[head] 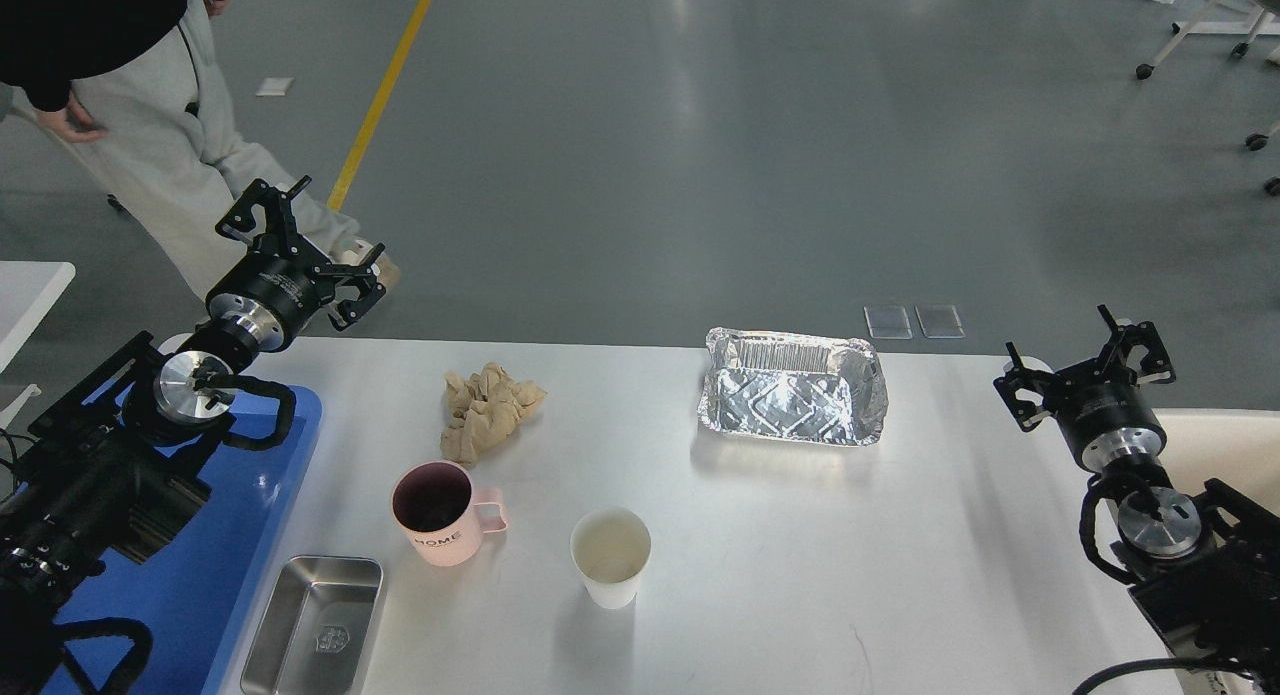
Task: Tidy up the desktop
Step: 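Swing the left gripper down beside the blue tray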
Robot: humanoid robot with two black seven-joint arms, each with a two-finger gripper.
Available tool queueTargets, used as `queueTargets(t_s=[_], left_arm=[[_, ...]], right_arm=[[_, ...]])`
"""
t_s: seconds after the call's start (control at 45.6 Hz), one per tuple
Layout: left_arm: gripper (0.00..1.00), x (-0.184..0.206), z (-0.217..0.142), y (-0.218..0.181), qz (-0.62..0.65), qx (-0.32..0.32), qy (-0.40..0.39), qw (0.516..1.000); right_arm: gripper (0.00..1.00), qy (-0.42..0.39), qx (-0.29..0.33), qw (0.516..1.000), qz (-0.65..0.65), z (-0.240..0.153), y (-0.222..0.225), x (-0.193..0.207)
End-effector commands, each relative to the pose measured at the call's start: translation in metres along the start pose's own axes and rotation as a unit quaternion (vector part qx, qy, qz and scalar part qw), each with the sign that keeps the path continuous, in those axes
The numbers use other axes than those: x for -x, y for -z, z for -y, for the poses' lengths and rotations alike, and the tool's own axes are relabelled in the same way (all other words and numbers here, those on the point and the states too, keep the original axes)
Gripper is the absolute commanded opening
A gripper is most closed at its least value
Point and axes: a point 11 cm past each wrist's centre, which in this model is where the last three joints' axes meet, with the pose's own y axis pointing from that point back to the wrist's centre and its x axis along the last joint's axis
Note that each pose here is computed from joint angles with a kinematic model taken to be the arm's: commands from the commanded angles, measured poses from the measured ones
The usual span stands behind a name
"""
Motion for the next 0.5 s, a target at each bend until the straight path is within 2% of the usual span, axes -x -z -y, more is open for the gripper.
queueTargets(t_s=[0.0,0.482], left_arm=[[0.99,0.003,0.001,0.003,-0.003,-0.001,0.004,1.000],[0.98,-0.005,-0.004,-0.008,-0.004,0.015,0.000,1.000]], right_arm=[[1.00,0.001,0.003,1.000,0.001,0.000,-0.003,0.001],[1.00,0.001,0.011,1.000,-0.009,-0.001,-0.006,0.000]])
